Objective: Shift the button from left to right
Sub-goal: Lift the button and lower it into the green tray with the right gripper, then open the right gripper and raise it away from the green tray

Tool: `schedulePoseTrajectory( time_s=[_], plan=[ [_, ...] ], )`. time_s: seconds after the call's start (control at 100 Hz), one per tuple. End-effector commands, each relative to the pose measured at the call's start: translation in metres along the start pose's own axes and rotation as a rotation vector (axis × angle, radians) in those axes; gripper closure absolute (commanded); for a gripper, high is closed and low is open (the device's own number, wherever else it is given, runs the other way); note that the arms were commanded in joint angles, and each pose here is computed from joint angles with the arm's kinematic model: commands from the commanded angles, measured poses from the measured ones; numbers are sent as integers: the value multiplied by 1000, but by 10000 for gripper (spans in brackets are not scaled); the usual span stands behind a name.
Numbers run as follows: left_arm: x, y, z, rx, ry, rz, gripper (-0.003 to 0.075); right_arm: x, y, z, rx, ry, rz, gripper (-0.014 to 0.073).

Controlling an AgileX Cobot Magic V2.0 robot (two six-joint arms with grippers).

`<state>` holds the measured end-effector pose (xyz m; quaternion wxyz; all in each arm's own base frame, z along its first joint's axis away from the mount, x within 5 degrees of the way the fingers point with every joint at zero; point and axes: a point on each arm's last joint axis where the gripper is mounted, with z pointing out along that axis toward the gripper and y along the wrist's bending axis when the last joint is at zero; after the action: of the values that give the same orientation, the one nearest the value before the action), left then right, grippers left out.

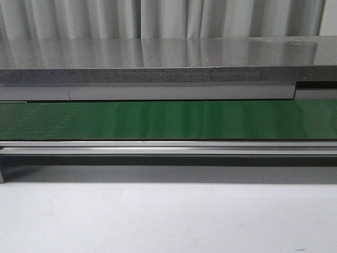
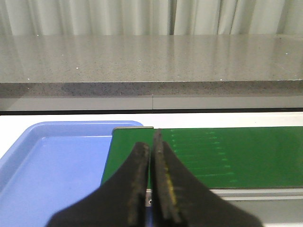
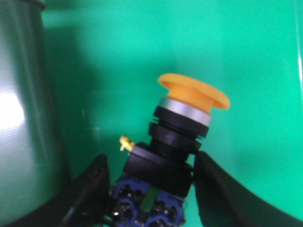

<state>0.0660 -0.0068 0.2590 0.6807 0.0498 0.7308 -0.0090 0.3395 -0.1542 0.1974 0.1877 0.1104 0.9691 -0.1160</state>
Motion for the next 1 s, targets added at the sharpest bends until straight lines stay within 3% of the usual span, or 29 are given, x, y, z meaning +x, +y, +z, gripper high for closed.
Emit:
schedulePoseTrajectory(
  time_s=[0.0, 0.14, 0.33, 0.4, 0.68, 0.99],
  plan=[
    [-17, 2, -1, -20, -102, -6, 715, -13, -7, -22, 15, -104, 11, 389],
    [-17, 2, -1, -20, -102, -6, 715, -13, -7, -22, 13, -104, 15, 373],
    [-17, 2, -1, -20, -102, -6, 715, -13, -7, -22, 13, -103, 15, 161],
    [-17, 2, -1, -20, -102, -6, 715, -13, -7, -22, 13, -104, 18, 123],
    [-17, 2, -1, -20, -102, -6, 715, -17, -6, -33, 2, -150, 73, 124],
    [-17, 2, -1, -20, -102, -6, 715, -31, 23, -113, -84, -425, 83, 130]
  ],
)
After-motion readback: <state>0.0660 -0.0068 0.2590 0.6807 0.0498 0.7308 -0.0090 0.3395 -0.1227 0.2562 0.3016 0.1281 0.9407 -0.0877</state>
